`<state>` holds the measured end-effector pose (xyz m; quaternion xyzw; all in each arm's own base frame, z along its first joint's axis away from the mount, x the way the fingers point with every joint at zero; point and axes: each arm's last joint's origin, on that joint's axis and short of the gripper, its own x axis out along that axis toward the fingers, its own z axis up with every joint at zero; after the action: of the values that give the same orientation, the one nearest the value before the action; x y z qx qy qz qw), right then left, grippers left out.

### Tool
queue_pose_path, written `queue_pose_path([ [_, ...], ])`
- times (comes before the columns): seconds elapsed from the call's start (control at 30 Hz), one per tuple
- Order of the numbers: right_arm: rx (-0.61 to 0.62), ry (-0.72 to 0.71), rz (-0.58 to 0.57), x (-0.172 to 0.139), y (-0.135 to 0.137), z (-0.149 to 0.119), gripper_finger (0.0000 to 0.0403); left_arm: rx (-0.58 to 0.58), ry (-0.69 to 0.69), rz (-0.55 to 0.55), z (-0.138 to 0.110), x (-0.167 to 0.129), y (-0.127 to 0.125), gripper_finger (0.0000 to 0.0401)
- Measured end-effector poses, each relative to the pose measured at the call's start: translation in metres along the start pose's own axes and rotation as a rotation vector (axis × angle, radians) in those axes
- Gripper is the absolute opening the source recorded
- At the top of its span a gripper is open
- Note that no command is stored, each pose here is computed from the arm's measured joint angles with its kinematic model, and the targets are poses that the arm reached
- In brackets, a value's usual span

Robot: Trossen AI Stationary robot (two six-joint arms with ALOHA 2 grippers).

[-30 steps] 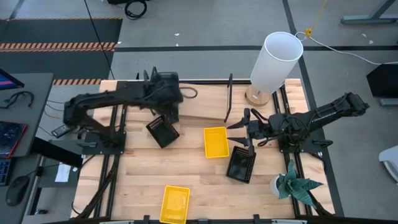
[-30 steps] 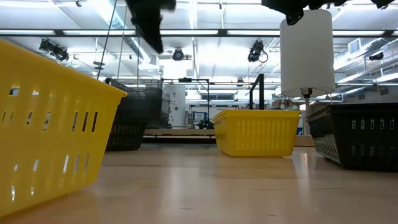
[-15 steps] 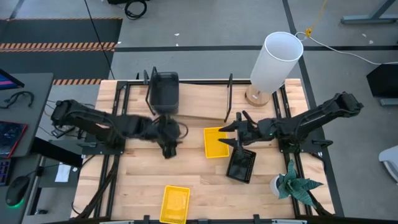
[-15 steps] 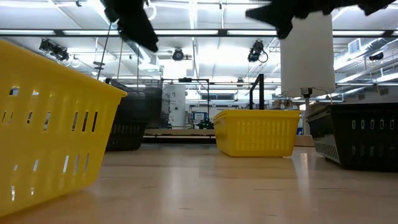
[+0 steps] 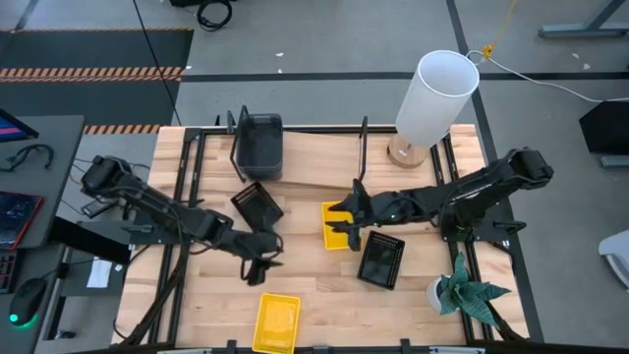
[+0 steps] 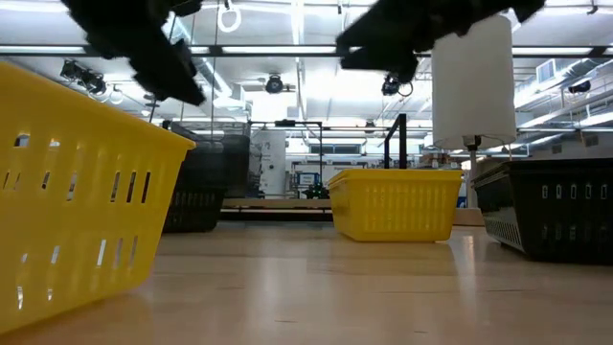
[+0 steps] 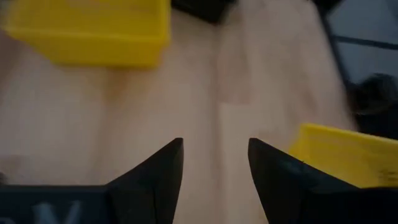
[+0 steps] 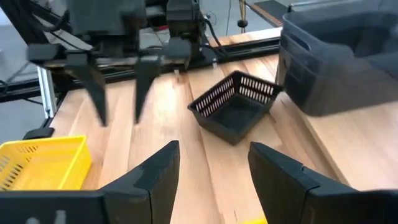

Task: Stack baskets on shelf by color
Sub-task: Stack the bottom yellow bin on top of the top yellow bin

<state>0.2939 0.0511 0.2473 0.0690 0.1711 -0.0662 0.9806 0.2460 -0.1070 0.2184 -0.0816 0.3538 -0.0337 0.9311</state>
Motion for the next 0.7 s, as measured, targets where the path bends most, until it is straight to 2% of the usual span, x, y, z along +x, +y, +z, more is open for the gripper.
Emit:
queue_pose_path([
  [0.17,-0.069,0.052,0.015,0.008,0.015,0.025,0.0195,-0.017,0.052,-0.158,-0.008,0.0,-0.021,0.0187],
  [0.27,-0.087,0.077,0.026,0.004,0.023,0.038,0.0195,-0.034,0.058,-0.194,-0.015,0.002,-0.035,0.0187],
  [0.43,-0.112,0.085,0.03,-0.008,0.034,0.047,0.0195,-0.004,0.082,-0.123,-0.029,0.015,-0.048,0.0187],
  [0.7,-0.146,0.107,0.022,-0.019,0.046,0.042,0.0195,0.009,0.129,-0.081,-0.028,0.036,-0.061,0.0193],
])
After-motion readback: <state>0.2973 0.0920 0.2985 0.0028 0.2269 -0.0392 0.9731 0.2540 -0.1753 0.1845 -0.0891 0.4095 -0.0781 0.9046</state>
